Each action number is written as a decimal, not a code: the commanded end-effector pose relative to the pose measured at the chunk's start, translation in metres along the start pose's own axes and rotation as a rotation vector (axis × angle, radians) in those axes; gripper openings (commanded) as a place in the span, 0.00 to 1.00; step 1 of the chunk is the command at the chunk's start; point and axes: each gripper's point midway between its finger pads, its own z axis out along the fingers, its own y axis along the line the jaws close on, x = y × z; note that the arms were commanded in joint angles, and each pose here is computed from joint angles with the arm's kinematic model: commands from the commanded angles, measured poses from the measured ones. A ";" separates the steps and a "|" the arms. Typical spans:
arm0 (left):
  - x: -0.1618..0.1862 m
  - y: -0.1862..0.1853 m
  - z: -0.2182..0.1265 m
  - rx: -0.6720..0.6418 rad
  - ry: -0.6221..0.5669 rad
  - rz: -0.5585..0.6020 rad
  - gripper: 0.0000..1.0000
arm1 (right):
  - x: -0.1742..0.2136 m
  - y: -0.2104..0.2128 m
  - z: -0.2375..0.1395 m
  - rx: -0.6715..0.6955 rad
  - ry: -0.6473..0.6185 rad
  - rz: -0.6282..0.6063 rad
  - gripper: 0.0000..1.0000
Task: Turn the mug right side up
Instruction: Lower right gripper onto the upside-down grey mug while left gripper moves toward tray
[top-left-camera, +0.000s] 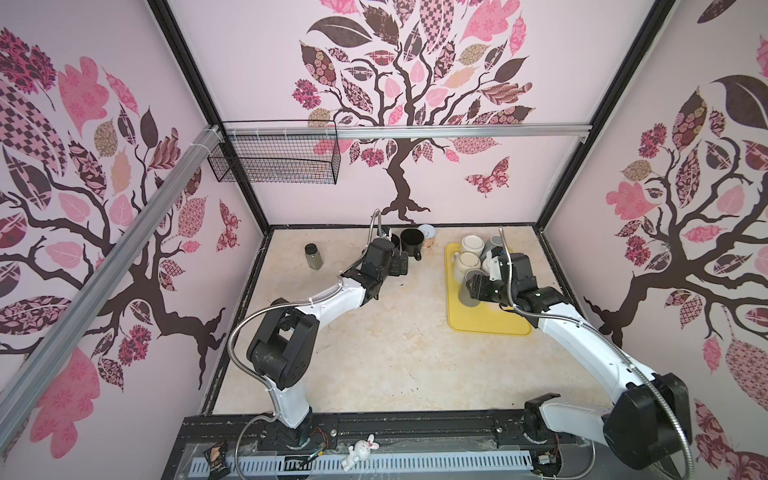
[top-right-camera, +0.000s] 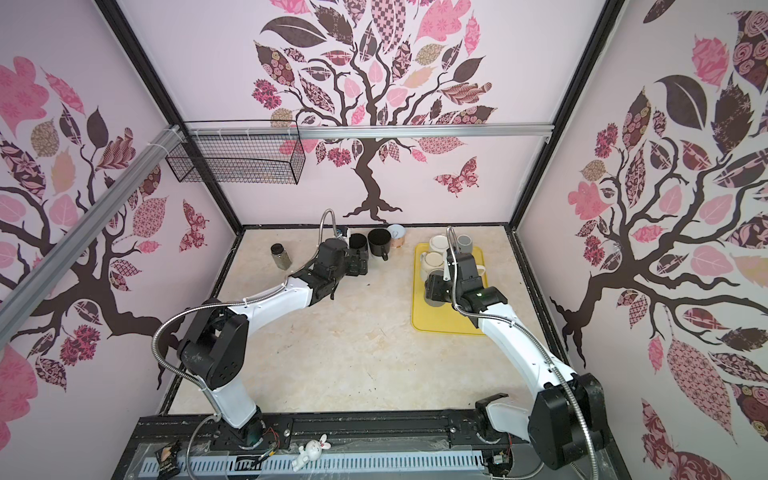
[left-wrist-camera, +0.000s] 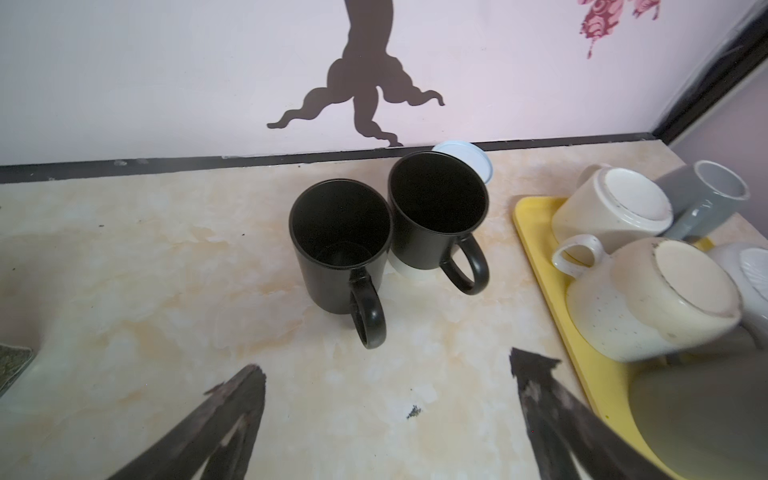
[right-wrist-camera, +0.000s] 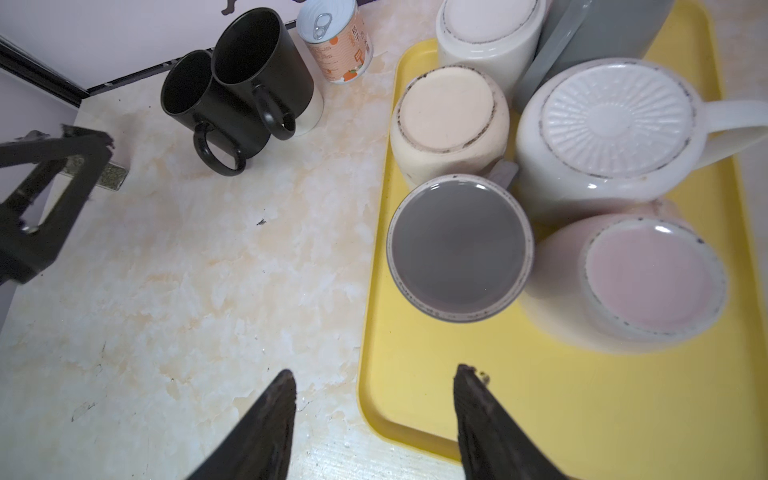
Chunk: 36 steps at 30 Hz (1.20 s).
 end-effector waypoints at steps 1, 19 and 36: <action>0.004 -0.024 -0.015 0.117 0.044 0.064 0.97 | -0.032 -0.014 0.002 0.056 -0.064 0.021 0.63; 0.049 -0.128 -0.061 0.670 0.221 0.026 0.77 | -0.033 -0.044 0.069 0.067 0.087 0.080 0.60; 0.080 -0.122 -0.084 0.685 0.270 -0.005 0.72 | -0.010 -0.021 0.048 -0.096 0.059 0.223 0.52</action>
